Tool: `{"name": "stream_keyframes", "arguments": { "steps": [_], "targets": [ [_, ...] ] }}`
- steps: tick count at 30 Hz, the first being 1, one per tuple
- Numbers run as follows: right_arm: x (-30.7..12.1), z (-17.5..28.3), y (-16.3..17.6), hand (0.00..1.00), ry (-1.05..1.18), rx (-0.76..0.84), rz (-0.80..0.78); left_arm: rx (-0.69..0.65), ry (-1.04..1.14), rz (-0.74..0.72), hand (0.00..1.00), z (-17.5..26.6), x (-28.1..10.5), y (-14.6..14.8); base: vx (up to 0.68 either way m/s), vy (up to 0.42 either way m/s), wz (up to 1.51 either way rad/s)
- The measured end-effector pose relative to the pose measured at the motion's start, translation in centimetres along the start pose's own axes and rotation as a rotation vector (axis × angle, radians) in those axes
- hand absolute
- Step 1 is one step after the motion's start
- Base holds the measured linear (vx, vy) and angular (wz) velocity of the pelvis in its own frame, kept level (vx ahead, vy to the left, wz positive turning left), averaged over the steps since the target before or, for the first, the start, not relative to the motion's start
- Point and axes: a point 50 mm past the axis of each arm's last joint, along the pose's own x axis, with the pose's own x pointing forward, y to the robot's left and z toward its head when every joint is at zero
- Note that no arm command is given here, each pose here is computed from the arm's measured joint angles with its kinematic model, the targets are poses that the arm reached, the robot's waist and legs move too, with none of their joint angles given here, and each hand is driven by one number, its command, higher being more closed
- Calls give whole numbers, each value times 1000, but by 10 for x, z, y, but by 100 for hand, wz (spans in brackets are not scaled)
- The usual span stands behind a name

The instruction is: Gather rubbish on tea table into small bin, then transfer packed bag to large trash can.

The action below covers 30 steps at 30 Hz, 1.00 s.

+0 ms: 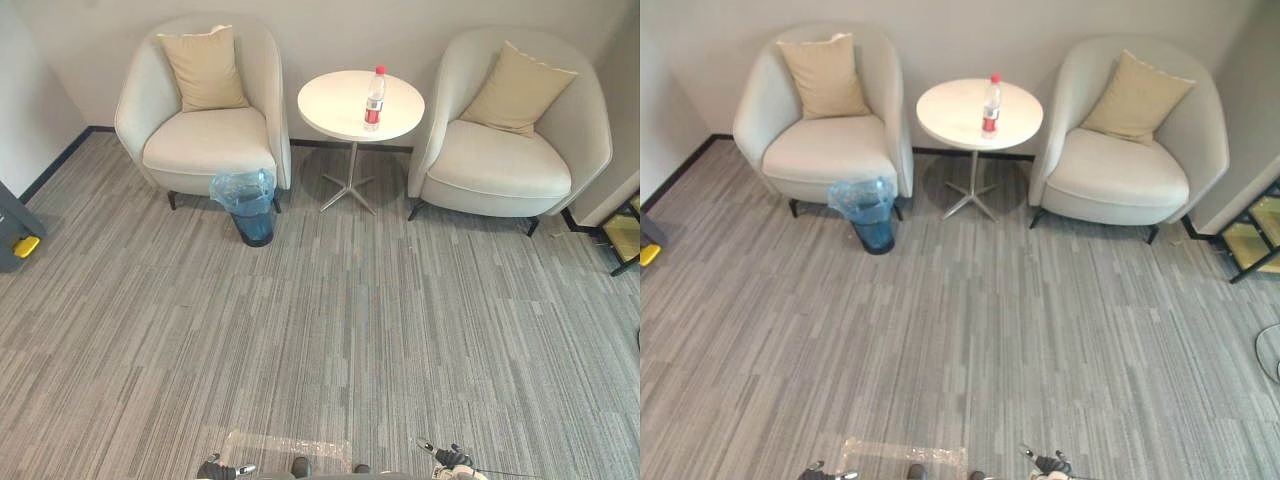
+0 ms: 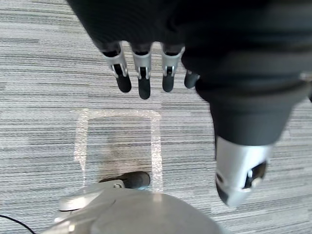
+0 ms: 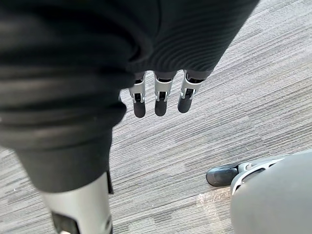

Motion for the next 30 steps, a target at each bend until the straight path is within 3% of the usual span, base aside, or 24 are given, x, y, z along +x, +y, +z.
{"name": "stream_keyframes", "arguments": {
  "steps": [5, 14, 22, 30],
  "targets": [
    [0, 4, 2, 0, -19, 12, 12, -8, -32, 13, 0, 11, 2, 4, -36, -23, -15],
    [-1, 10, -2, 0, -55, 14, 4, -239, -65, 53, 0, 19, 0, 7, 99, 11, -8],
    [0, 5, 1, 0, -19, 17, 6, -243, -27, 81, 0, 14, 1, 11, 447, 252, -31],
    [0, 30, 12, 0, -124, -91, 48, -180, -44, 62, 0, 24, 3, 9, 402, 94, -18]
  ]
}}
